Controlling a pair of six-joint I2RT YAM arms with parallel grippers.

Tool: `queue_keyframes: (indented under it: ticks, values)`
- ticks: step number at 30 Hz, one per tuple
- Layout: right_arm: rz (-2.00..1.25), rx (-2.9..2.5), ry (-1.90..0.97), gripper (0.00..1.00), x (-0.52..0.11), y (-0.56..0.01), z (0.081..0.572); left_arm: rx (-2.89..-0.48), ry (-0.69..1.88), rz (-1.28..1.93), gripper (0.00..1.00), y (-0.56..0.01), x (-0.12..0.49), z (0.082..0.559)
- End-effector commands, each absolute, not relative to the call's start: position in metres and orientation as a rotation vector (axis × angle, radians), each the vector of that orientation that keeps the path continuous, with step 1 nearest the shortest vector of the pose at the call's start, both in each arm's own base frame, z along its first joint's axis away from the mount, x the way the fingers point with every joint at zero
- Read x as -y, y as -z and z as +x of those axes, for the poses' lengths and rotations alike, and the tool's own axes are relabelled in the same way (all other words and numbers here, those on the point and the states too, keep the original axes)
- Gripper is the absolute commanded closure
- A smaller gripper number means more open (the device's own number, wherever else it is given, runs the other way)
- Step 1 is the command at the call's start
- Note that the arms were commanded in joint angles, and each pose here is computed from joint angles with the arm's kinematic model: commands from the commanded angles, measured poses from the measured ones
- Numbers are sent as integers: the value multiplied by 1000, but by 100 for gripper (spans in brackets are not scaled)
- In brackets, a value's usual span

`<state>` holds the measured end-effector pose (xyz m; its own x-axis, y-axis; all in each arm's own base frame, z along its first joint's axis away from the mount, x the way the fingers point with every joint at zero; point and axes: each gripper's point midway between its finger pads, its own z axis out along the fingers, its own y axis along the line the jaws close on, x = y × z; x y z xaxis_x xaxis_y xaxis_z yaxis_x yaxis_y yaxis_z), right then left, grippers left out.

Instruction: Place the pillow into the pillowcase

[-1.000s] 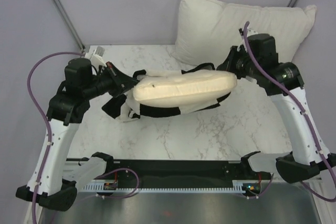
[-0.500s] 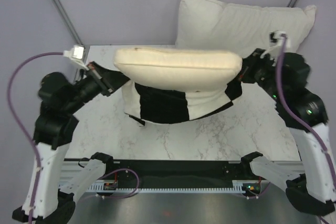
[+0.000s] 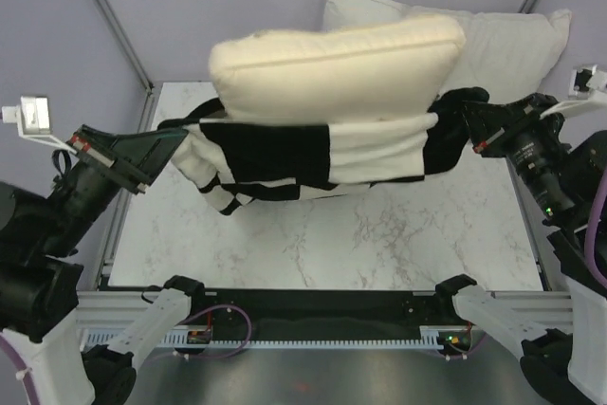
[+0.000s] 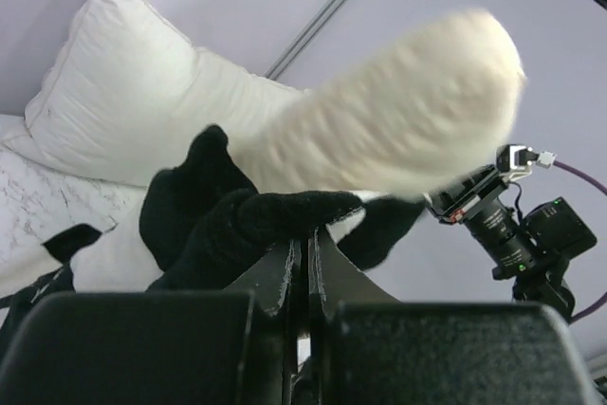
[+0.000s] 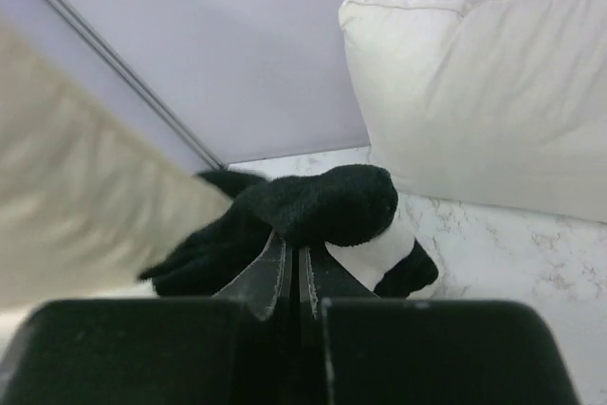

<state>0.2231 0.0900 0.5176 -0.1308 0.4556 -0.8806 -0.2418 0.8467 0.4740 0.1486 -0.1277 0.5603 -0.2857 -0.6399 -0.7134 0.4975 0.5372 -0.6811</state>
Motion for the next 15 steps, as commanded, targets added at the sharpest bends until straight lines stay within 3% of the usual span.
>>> queue_keyframes:
  ticks: [1, 6, 10, 12, 15]
  values:
    - [235, -1677, -556, 100, -90, -474, 246, -1545, 1039, -150, 98, -534, 125, 168]
    - [210, -1565, -653, 100, -100, -531, 244, -1492, 1074, -86, 98, -570, 134, 175]
    - [191, -1331, -733, 100, -89, -633, 208, -1345, 1117, 1, 98, -642, 131, 138]
    - [215, -1279, -733, 100, -79, -644, 194, -1344, 1115, -6, 98, -642, 130, 136]
    - [228, -1436, -677, 100, -86, -581, 218, -1453, 1093, -91, 98, -595, 129, 155]
